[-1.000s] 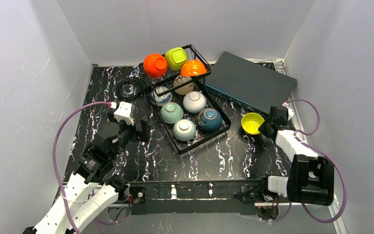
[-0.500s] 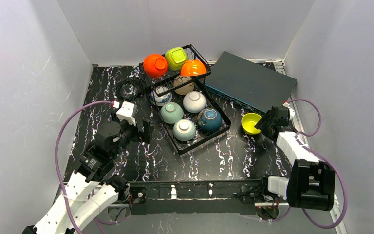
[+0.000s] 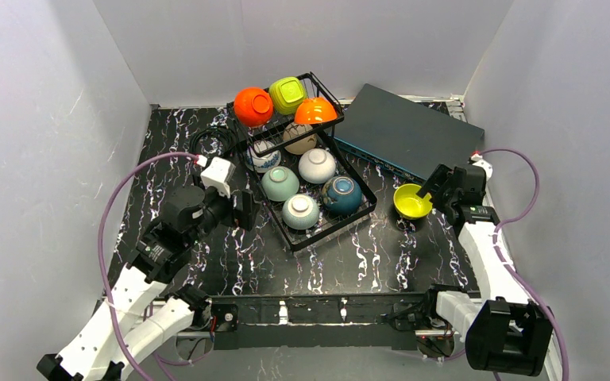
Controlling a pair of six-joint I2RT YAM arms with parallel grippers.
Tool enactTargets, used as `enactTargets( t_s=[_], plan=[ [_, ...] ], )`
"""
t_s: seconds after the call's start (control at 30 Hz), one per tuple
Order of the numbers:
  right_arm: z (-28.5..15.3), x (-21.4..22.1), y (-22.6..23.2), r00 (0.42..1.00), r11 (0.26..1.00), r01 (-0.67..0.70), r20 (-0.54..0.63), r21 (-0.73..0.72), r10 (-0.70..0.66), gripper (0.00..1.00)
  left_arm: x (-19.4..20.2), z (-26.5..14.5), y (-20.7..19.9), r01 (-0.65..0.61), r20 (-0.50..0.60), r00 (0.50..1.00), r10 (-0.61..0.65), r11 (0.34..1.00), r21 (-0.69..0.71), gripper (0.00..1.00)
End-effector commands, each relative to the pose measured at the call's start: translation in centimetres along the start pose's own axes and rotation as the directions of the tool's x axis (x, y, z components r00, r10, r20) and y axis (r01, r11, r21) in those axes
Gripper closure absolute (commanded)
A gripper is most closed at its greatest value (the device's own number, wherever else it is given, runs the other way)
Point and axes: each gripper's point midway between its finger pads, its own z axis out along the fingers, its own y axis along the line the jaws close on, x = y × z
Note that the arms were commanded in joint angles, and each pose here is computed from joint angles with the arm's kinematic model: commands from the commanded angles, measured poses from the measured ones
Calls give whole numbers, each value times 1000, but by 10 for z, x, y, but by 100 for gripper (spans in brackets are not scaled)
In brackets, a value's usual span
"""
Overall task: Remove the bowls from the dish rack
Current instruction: Pick up the bowl from the dish rack.
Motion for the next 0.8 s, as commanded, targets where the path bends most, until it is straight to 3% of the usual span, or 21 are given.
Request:
enactTargets(
  t_s=[0.0, 0.27, 0.47, 0.77],
  plan=[
    [-18, -27, 16, 997, 997, 50, 56, -61, -47, 1, -24, -7, -9, -6, 35, 999, 5, 999, 45, 2],
    [-38, -55, 55, 984, 962, 146, 134, -230, -117, 1, -40, -5, -5, -21, 36, 999, 20, 1000, 14, 2],
    [-56, -68, 99, 961, 893, 249, 210, -374, -180, 1, -50, -4, 0, -41, 45, 998, 42, 999, -18, 2],
    [-77, -47, 159, 889, 744, 453, 312, -492, -335, 1, -62, -4, 3, -62, 10, 998, 63, 997, -43, 2]
  ],
)
